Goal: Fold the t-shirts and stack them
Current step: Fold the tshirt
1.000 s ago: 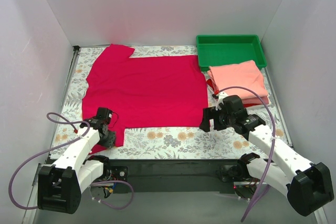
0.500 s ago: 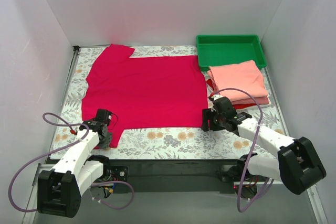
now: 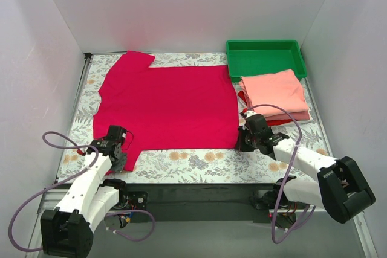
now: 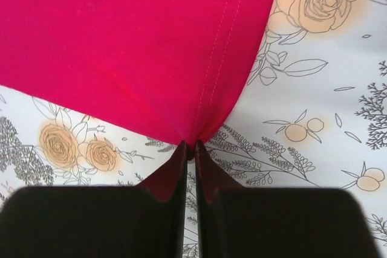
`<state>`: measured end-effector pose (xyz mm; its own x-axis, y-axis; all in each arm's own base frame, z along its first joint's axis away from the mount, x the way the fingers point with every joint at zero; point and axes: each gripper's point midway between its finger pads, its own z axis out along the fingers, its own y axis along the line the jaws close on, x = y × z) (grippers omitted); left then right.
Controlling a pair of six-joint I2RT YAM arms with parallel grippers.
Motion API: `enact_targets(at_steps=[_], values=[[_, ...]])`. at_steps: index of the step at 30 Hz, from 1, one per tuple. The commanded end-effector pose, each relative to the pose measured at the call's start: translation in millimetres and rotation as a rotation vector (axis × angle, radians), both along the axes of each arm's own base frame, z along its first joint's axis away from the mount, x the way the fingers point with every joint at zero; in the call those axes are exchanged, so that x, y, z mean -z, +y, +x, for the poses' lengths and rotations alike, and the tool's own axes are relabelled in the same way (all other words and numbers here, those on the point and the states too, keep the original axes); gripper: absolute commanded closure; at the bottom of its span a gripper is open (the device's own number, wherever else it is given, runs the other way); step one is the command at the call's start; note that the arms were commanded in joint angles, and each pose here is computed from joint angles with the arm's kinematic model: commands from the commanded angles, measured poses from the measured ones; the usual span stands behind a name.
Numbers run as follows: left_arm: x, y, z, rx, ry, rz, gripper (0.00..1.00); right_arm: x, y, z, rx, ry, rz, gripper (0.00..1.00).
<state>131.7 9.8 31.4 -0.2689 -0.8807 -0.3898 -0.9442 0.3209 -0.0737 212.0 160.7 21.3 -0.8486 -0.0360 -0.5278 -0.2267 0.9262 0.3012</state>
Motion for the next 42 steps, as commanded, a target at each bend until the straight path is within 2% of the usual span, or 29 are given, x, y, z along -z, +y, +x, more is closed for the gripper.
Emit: enact_targets(at_steps=[1, 15, 21, 26, 34, 42], values=[[-21.7, 9.1, 4.9, -0.430, -0.151, -0.032, 1.00, -3.7, 5.7, -16.6, -0.030, 0.032, 0.056, 0.99], [-38.9, -0.8, 3.6, -0.411, -0.194, -0.105, 1.00, -21.0, 7.2, -57.5, -0.100, 0.063, 0.146, 0.99], [-47.7, 7.1, 9.9, -0.406, -0.213, -0.058, 1.00, -28.4, 8.6, -50.1, -0.103, 0.045, 0.133, 0.99], [-73.4, 12.6, 35.6, -0.345, -0.285, -0.018, 1.00, -40.2, 12.1, -32.3, -0.097, 0.018, 0.102, 0.99], [-94.5, 1.3, 99.2, -0.222, -0.377, -0.033, 1.00, -72.6, 13.0, 14.2, -0.016, -0.068, 0.051, 0.99], [-129.8, 9.6, 152.6, -0.113, -0.485, 0.072, 1.00, -93.1, 20.1, 53.1, -0.018, -0.091, 0.047, 0.99]])
